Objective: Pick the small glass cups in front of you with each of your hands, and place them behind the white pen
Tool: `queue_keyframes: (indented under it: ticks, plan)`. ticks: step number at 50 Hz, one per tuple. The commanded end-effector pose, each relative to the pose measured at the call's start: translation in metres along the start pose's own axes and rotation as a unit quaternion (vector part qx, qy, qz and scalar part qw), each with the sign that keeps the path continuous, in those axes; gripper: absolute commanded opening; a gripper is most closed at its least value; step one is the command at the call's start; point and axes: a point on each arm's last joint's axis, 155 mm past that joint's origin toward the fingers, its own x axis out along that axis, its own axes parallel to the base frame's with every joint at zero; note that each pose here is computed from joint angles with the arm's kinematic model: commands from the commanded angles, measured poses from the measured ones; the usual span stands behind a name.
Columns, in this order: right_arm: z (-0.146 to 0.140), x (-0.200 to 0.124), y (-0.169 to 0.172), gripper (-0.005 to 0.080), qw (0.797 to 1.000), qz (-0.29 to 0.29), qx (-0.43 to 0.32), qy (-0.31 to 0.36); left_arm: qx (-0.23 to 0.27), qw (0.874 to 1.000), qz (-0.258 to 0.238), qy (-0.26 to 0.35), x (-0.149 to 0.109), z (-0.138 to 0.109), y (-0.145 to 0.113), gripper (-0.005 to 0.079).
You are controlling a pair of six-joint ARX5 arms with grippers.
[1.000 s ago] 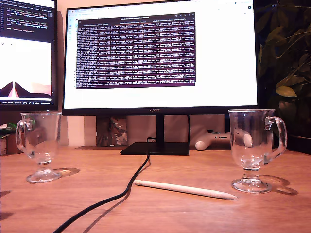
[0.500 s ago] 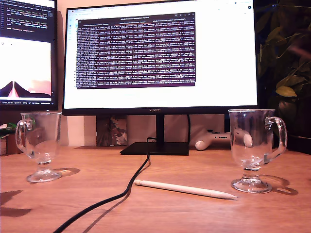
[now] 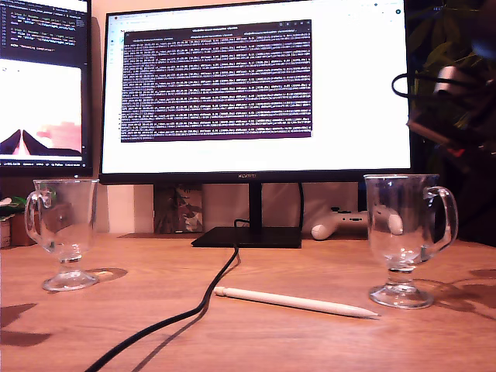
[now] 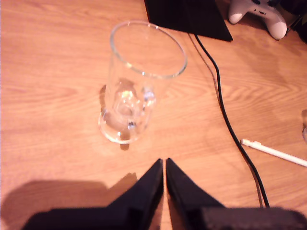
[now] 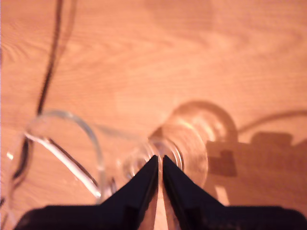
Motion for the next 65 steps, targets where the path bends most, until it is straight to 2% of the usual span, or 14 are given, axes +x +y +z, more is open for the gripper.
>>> queue_keyframes:
  ticks: [1,30,46,65]
  plan:
    - [0.007,-0.001,0.008,-0.0013,1.000,0.010,-0.004,-0.007,0.008,1.000,-0.003,-0.010,0.000,0.009,-0.003,-0.0019]
    - [-0.019,0.000,0.015,-0.0013,0.999,0.015,0.008,0.041,0.012,1.000,-0.007,-0.023,-0.001,0.015,-0.005,-0.0019]
    - [-0.033,0.000,0.031,-0.0013,0.997,0.041,0.012,0.068,0.012,1.000,-0.007,-0.023,-0.001,0.015,-0.005,-0.0019]
    - [-0.025,0.002,0.043,-0.0013,0.997,0.060,0.012,0.052,0.012,1.000,-0.007,-0.023,-0.001,0.015,-0.005,-0.0019]
